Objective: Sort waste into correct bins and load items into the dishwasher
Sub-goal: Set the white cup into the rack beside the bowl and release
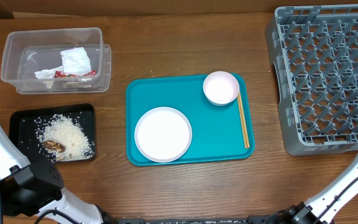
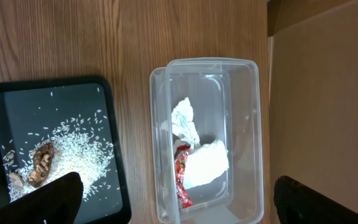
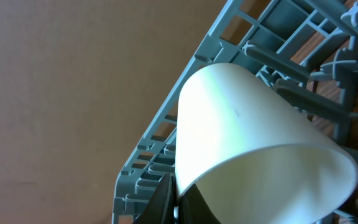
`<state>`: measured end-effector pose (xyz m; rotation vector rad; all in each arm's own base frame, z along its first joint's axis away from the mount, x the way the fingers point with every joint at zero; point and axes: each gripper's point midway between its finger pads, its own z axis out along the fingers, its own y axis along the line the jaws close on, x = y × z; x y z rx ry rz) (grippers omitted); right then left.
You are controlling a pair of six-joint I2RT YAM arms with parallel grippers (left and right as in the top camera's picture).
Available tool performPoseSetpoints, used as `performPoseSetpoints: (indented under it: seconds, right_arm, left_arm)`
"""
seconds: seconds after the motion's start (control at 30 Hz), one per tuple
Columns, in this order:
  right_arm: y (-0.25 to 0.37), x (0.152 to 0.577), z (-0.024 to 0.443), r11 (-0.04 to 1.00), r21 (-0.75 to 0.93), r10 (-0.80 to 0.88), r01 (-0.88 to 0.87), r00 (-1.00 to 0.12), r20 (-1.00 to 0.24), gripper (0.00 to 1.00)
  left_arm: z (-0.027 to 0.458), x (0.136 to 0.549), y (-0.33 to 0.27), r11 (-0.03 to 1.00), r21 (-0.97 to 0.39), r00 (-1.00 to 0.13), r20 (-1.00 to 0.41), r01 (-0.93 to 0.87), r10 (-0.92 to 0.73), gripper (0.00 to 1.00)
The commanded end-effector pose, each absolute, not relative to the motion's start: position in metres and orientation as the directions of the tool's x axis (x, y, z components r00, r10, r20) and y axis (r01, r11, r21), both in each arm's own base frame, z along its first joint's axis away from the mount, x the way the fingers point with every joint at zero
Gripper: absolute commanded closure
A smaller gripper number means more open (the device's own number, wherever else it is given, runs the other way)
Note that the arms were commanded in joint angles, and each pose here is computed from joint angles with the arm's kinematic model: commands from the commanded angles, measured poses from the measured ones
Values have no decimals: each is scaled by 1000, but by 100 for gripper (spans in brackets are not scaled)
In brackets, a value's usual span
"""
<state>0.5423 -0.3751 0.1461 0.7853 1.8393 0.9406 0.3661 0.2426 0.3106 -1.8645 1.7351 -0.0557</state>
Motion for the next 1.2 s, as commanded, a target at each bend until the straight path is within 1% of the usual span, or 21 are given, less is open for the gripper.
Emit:
performPoseSetpoints:
  seconds: [0.0,0.2,0.47,0.57,0.7,0.77,0.87,1.0,1.1,1.17]
  right_arm:
    - [-394,533,123,483,847,848,220,-360,-390,96]
    - [-403,522,123,463,852,862,243,-347,-369,96]
    - [-414,506,138,447,853,877,269,-322,-357,96]
    - [-417,498,139,427,849,890,311,-311,-333,96]
    - [-426,484,134,432,808,896,400,-292,-335,95]
    - [-430,476,132,437,783,897,443,-285,-339,91]
    - [-434,468,134,426,769,903,477,-272,-331,90]
    - [-436,461,151,431,765,902,479,-256,-347,84]
    - [-440,454,167,437,739,899,513,-232,-371,84]
    - [-445,444,177,429,698,899,573,-198,-390,84]
  left_arm:
    - [309,365,246,4,-428,166,-360,-904,-918,0]
    - [309,366,245,8,-428,162,-360,-904,-919,0]
    - [309,365,246,6,-428,164,-361,-904,-918,0]
    - [309,365,245,6,-428,164,-360,-904,-918,0]
    - [309,365,245,8,-428,163,-360,-904,-919,0]
    - [308,366,244,8,-428,162,-360,-904,-919,0]
    - [309,366,245,8,-428,162,-360,-904,-919,0]
    - [308,366,245,8,-428,162,-360,-904,-919,0]
    - [308,366,245,7,-428,163,-360,-904,-919,0]
    - [308,366,245,8,-427,162,-360,-904,-919,0]
